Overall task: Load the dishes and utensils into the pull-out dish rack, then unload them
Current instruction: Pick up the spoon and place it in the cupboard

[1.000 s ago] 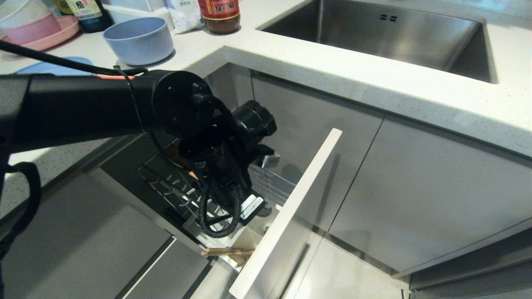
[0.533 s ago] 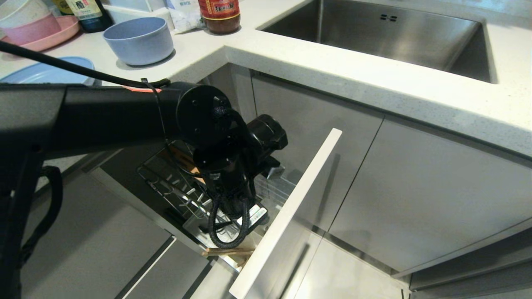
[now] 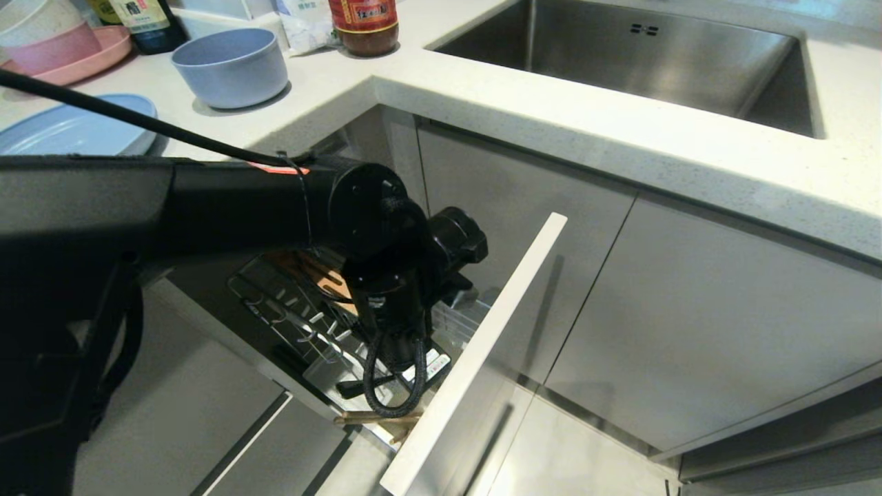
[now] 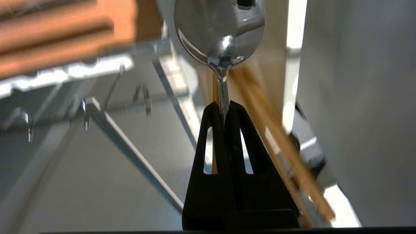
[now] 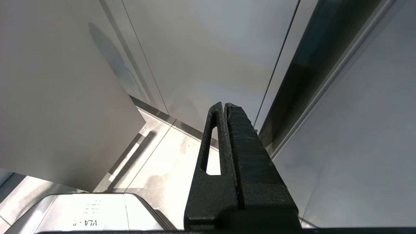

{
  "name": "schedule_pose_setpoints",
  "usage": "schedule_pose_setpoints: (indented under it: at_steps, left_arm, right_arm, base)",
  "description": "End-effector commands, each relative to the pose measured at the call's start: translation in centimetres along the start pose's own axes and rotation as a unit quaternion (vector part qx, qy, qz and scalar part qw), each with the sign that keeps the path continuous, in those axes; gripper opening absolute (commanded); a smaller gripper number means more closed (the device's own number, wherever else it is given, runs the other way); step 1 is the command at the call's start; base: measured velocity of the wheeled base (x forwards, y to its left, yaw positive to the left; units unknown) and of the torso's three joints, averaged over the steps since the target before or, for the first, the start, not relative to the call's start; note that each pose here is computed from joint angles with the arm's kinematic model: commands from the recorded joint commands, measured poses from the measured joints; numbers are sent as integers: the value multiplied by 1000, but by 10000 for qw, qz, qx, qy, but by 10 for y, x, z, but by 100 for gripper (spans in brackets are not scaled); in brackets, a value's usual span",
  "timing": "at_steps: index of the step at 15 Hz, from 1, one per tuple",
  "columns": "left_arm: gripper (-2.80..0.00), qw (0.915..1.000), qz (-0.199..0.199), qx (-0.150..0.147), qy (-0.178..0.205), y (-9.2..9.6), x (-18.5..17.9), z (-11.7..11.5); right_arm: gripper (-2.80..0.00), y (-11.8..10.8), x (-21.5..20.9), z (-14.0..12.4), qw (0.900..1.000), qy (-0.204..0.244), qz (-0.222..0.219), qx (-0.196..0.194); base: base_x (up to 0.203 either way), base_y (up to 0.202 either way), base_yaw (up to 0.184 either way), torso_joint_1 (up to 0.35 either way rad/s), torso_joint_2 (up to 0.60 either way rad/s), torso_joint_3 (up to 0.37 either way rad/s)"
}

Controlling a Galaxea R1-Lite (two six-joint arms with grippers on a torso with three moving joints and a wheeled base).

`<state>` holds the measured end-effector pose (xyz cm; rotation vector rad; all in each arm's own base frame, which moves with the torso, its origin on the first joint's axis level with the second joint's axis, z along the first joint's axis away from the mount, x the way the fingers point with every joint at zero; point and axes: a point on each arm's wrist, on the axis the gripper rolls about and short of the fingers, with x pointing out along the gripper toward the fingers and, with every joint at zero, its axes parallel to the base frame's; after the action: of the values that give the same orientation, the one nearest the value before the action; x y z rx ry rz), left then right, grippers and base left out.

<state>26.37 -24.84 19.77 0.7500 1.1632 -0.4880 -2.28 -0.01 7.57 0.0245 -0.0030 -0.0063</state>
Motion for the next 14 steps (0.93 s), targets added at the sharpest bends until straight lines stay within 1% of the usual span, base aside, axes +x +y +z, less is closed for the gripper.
schedule_pose_setpoints:
  at_steps: [1, 7, 10, 14]
  left_arm:
    - [-280, 10000, 6, 37, 72, -3, 16, 8]
    - [-280, 10000, 23, 40, -17, -6, 29, 16]
    - [-280, 9997, 169, -6, -165, -5, 30, 21]
    - [-280, 9996, 217, -13, -182, -5, 32, 22]
  right_arm:
    - [-280, 0, 0, 0, 10000, -15, 2, 0]
    - [-280, 0, 0, 0, 10000, -7, 1, 0]
    - [-280, 0, 0, 0, 10000, -8, 1, 0]
    - [-280, 0, 0, 0, 10000, -5, 1, 0]
  base:
    - [0, 0, 0, 0, 0, 0]
    - [0, 0, 0, 0, 0, 0]
    - [0, 0, 0, 0, 0, 0]
    - [0, 0, 0, 0, 0, 0]
